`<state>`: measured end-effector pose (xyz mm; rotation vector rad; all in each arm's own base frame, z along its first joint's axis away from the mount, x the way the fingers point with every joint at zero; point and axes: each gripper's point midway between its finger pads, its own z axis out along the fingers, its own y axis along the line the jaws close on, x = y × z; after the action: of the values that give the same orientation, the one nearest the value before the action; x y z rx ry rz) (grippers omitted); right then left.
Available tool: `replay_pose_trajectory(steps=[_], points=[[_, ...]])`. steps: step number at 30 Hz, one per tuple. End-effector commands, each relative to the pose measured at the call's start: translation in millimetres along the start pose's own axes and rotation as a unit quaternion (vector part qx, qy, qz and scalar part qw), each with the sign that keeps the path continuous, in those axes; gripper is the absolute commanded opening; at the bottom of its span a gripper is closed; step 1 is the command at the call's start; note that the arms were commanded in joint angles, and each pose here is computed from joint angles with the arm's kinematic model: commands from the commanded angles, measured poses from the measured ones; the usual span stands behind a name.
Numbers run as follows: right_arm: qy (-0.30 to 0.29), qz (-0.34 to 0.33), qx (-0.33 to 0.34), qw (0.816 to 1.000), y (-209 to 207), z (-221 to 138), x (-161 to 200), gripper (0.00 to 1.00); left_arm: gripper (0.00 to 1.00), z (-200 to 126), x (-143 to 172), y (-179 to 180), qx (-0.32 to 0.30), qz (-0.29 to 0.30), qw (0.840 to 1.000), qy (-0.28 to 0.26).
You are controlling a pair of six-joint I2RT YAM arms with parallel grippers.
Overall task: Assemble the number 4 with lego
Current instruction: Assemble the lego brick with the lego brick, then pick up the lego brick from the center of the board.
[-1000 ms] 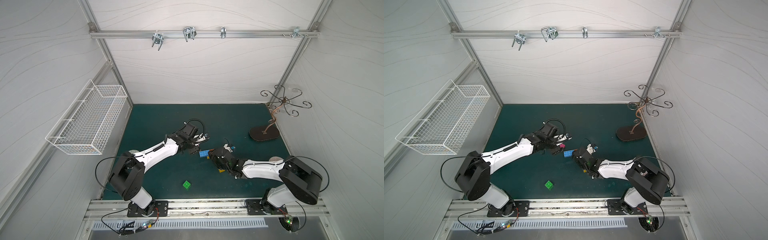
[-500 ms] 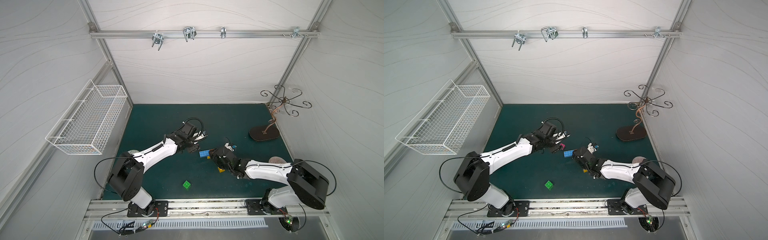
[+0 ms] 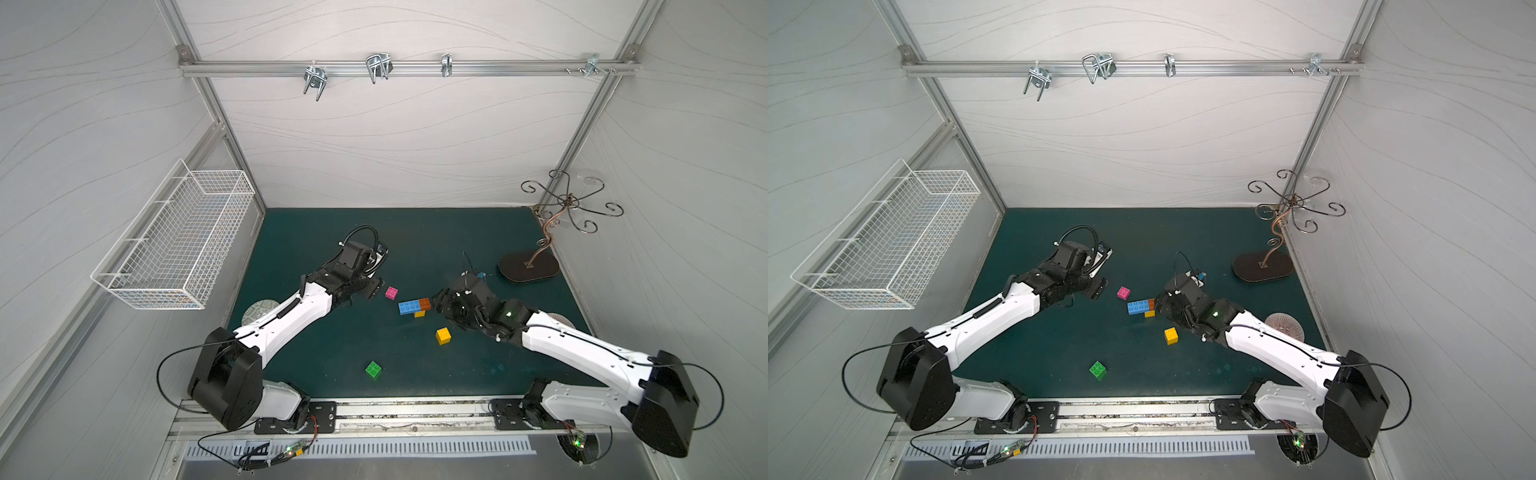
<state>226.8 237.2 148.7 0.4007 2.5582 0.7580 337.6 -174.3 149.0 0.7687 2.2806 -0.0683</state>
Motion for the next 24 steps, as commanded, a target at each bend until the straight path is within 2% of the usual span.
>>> replay_pose_trajectory(steps=[1, 7, 12, 16, 24], points=[[0.108, -0.096, 0.088, 0.986, -43, -12, 25, 0.69, 0.76, -10, 3, 4, 0.006, -0.077, 0.997, -0.014], [0.168, -0.185, 0.119, 0.961, -48, -6, 30, 0.69, 0.77, -21, 15, 10, 0.037, -0.171, 0.984, -0.023], [0.211, -0.212, 0.120, 0.947, -50, 11, 43, 0.66, 0.77, -28, 22, 11, 0.059, -0.218, 0.974, -0.027], [0.223, -0.237, 0.126, 0.937, -46, 20, 50, 0.64, 0.78, -31, 26, 11, 0.082, -0.261, 0.961, -0.032], [0.238, -0.285, 0.160, 0.915, -52, 31, 61, 0.60, 0.78, -30, 29, 4, 0.108, -0.281, 0.953, -0.034]])
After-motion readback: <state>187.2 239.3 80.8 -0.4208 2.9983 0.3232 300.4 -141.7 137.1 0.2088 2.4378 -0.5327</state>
